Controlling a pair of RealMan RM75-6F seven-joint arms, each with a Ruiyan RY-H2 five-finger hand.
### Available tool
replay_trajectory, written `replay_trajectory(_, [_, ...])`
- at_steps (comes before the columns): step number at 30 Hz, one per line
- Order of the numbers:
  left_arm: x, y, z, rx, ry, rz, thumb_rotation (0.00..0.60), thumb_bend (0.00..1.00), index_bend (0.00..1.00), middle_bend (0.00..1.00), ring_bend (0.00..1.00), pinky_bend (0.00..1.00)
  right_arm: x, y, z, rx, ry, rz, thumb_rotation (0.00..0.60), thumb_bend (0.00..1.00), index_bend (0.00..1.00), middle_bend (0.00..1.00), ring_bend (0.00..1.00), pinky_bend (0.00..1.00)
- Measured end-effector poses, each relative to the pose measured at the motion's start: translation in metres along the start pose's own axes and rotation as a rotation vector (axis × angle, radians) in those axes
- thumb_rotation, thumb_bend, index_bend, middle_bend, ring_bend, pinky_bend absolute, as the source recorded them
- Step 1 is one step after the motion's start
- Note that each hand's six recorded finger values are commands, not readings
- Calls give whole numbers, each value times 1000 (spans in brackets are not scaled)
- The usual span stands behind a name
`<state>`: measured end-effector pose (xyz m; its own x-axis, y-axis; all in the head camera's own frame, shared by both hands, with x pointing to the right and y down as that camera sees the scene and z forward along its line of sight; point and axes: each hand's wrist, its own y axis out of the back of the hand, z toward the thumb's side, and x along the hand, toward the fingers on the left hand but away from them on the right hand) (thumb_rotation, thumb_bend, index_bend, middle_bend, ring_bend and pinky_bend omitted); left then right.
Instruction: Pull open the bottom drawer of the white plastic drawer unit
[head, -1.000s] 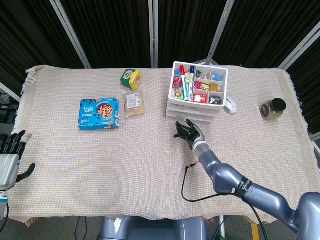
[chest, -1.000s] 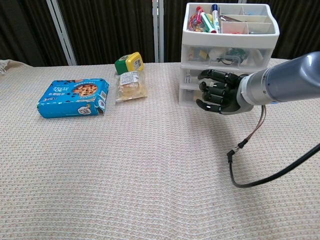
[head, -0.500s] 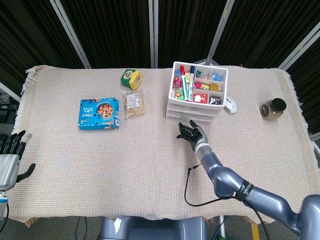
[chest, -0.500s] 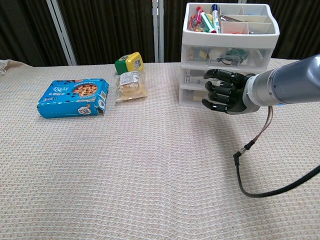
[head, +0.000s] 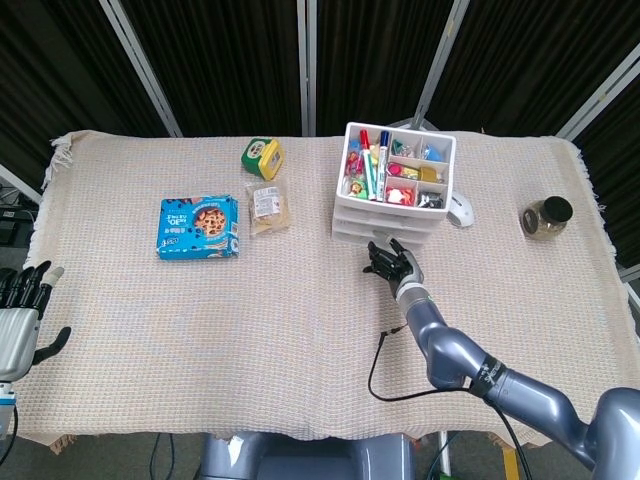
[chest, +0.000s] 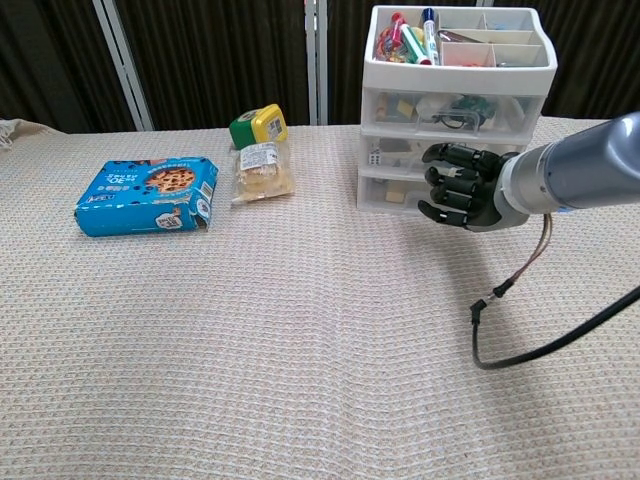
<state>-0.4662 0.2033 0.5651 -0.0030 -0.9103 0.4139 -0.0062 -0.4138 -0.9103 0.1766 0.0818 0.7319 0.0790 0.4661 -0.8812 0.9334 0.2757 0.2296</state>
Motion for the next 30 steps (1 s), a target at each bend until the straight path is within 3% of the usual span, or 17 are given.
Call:
replay_trajectory(14, [1, 0, 0, 0, -1, -1, 600, 336, 75, 0, 0, 0, 1, -19, 2, -14, -1, 87, 600, 373, 274, 739, 798, 602])
replay_trajectory(30, [0, 0, 0, -1, 1, -1, 600, 337, 75, 0, 0, 0, 17, -23, -15, -25, -44, 139, 600, 373, 319, 740, 798, 602])
